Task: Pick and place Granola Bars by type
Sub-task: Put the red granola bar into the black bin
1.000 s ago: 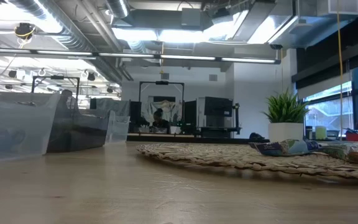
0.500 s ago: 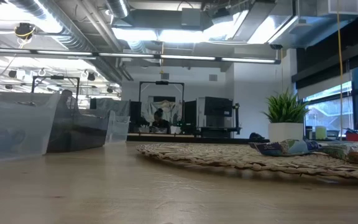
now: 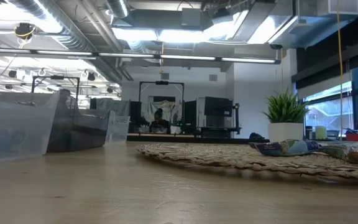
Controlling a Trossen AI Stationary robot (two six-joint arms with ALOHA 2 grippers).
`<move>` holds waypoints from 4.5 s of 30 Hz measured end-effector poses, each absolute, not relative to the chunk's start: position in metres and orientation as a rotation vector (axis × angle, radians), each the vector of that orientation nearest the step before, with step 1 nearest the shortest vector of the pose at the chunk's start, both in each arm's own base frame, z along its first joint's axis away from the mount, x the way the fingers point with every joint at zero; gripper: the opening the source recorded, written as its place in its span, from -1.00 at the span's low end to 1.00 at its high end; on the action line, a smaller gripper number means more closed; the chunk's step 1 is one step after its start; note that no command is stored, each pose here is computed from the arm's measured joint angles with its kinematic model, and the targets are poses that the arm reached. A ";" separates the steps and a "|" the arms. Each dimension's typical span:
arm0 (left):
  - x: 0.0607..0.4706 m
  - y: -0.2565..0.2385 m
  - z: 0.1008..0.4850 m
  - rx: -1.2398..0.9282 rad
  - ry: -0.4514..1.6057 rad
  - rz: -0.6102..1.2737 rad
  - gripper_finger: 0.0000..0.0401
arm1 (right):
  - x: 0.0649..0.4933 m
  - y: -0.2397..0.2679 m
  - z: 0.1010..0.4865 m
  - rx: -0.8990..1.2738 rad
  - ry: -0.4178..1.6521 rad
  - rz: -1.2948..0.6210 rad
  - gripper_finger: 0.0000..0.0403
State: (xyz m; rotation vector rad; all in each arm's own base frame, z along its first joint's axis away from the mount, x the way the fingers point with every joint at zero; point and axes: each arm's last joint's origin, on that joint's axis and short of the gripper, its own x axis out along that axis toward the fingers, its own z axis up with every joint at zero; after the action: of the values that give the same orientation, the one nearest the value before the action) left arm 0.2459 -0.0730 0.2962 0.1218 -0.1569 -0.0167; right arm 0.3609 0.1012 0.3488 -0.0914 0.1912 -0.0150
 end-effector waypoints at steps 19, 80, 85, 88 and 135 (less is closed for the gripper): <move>0.245 -0.073 0.300 0.085 -0.192 -0.040 0.01 | 0.361 0.100 0.346 -0.106 0.205 -0.073 -0.50; 0.196 -0.034 0.248 -0.569 0.420 0.565 -0.59 | 0.317 0.083 0.312 0.056 0.776 -0.189 0.34; 0.191 -0.028 0.235 -0.621 0.542 0.634 -0.61 | 0.317 0.083 0.312 0.054 0.777 -0.189 0.34; 0.191 -0.025 0.234 -0.639 0.562 0.631 -0.61 | 0.317 0.081 0.312 0.053 0.778 -0.194 0.34; 0.177 0.002 0.221 -0.861 0.817 0.715 -0.46 | 0.327 0.073 0.254 -0.165 1.206 0.082 0.27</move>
State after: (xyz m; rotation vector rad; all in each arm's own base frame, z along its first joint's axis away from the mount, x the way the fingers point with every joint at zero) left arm 0.1770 0.0019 0.2210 -0.8613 0.8174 0.7152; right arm 0.3269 0.0731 0.2539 -0.1652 1.2058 0.0820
